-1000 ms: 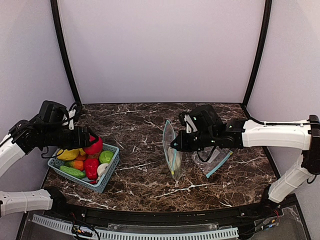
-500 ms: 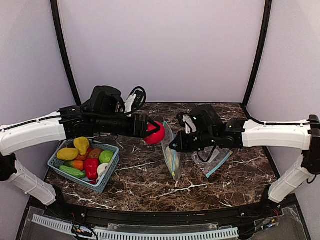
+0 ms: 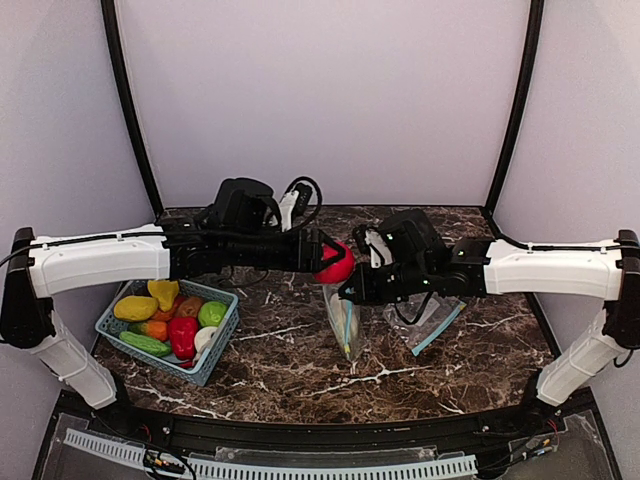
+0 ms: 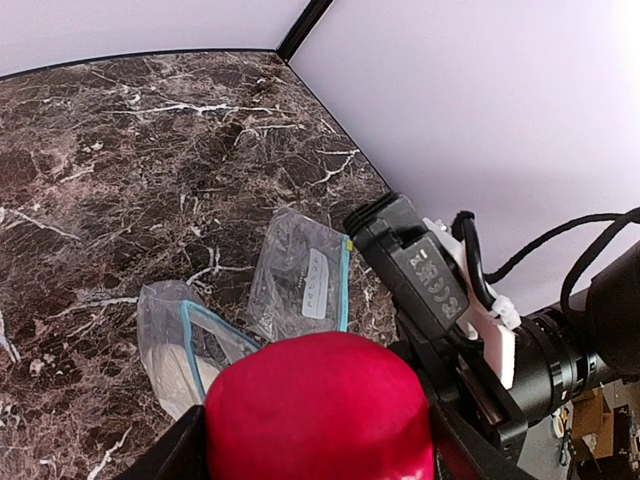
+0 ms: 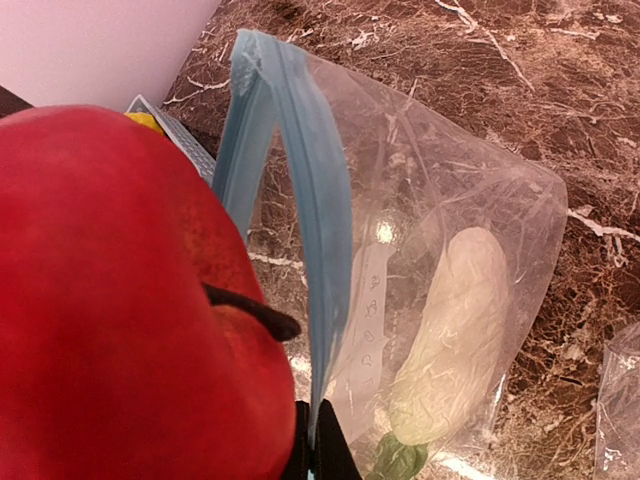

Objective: Place the food in the zip-top bag and seal the zipper
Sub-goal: Place the fake fruit in the zipper food storage bag, then pick up the fake fruit from the bin.

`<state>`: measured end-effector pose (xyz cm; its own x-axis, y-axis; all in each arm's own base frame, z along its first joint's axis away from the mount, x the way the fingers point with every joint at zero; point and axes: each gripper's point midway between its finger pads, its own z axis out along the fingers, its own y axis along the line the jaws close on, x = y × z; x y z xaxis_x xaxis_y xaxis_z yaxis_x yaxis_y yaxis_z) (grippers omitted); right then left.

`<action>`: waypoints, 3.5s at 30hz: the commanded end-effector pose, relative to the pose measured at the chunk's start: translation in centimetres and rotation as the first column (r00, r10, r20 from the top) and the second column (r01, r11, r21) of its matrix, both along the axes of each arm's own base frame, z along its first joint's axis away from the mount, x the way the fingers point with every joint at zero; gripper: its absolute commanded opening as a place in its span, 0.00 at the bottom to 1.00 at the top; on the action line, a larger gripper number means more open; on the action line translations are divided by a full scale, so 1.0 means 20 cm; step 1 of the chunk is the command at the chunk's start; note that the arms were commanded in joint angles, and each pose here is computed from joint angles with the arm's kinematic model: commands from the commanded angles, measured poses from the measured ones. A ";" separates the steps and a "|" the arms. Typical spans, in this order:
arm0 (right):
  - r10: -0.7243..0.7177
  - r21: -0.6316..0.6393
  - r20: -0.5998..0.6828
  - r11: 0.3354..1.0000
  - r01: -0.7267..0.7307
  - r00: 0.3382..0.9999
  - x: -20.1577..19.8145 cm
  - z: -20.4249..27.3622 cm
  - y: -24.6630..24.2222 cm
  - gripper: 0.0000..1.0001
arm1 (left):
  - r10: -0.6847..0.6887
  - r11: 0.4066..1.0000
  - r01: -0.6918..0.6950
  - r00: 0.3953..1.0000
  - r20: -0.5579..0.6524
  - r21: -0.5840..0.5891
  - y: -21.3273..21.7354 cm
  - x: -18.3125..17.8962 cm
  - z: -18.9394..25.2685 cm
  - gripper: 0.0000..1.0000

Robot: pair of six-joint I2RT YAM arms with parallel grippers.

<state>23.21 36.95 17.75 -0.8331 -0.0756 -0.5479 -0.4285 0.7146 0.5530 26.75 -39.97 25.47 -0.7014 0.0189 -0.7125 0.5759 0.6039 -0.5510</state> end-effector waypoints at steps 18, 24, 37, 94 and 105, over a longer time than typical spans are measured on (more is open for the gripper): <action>0.014 0.061 0.031 0.998 -0.016 0.999 0.00 0.12 0.03 0.00 | 0.131 0.972 -0.124 0.991 -0.022 0.200 0.16 0.05 -0.24 0.54; 0.017 0.099 0.035 0.995 -0.020 0.999 -0.01 0.16 0.03 0.00 | 0.137 0.961 -0.123 0.990 -0.039 0.249 0.18 0.04 -0.31 0.54; 0.066 0.188 0.008 0.980 -0.066 0.998 -0.04 0.18 0.08 0.00 | 0.150 0.958 -0.130 0.987 -0.061 0.257 0.15 0.06 -0.36 0.54; 0.045 0.213 -0.041 0.976 -0.035 0.998 -0.01 0.09 0.04 0.00 | 0.403 0.862 -0.327 0.906 -0.132 0.388 1.03 -0.16 -0.30 0.98; 0.052 0.214 -0.029 0.976 -0.044 0.998 -0.01 0.11 0.05 0.00 | 0.673 0.669 -0.534 0.731 -0.115 0.517 1.62 -0.14 -0.44 0.99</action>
